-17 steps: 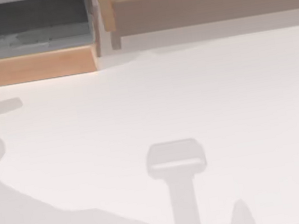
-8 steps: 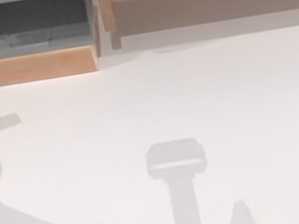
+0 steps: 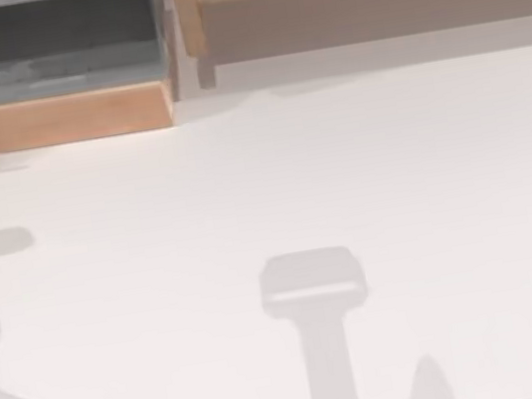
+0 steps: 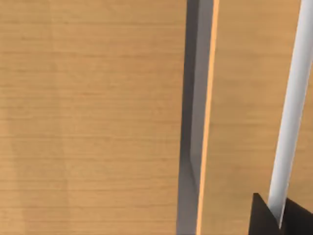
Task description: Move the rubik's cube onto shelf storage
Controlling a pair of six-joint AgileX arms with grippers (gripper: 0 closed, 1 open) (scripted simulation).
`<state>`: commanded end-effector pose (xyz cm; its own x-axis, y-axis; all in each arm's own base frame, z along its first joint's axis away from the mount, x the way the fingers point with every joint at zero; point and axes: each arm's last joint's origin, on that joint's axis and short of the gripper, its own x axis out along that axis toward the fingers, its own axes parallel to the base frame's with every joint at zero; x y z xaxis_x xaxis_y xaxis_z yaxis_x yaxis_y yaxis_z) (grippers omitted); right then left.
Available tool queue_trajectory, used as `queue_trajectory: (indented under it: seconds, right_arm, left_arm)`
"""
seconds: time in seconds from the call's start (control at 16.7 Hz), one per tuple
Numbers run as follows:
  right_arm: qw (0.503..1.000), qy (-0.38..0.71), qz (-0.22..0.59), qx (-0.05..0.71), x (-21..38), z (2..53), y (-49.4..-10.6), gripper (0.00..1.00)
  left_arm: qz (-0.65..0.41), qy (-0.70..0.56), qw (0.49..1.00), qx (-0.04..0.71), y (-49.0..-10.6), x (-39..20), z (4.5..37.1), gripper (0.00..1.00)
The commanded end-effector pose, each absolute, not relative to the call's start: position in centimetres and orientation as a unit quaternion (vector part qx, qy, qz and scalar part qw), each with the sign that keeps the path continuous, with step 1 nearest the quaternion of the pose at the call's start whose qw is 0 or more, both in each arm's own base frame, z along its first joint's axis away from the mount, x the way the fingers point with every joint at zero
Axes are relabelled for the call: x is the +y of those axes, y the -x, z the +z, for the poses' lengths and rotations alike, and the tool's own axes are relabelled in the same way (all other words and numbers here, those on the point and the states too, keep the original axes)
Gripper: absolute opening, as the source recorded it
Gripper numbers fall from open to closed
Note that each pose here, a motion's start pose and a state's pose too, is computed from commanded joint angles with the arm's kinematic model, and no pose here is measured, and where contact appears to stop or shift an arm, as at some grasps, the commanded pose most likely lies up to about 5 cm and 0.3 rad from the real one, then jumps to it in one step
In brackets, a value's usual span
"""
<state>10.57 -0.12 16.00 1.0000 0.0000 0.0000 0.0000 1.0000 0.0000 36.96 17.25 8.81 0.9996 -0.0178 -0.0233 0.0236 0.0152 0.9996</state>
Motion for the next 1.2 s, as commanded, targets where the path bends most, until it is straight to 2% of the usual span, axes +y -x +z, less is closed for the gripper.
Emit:
queue_trajectory:
  seconds: [0.18,0.54,0.84,1.2]
  right_arm:
    - [1.000,0.000,0.000,0.000,-0.1,16.0,-10.6,1.00]
    - [1.000,0.000,0.000,0.000,-0.1,16.0,-10.6,1.00]
    - [1.000,0.000,0.000,0.000,-0.1,16.0,-10.6,1.00]
    - [1.000,0.000,0.000,0.000,-0.1,16.0,-10.6,1.00]
  left_arm:
    - [-0.008,-0.705,0.709,-0.003,-35.8,17.6,9.2,0.00]
    - [-0.015,-0.701,0.713,0.003,-30.8,17.3,8.7,0.00]
    - [-0.016,-0.702,0.712,0.000,-30.7,17.3,8.8,0.00]
    - [-0.016,-0.702,0.712,0.001,-27.3,17.5,8.7,0.00]
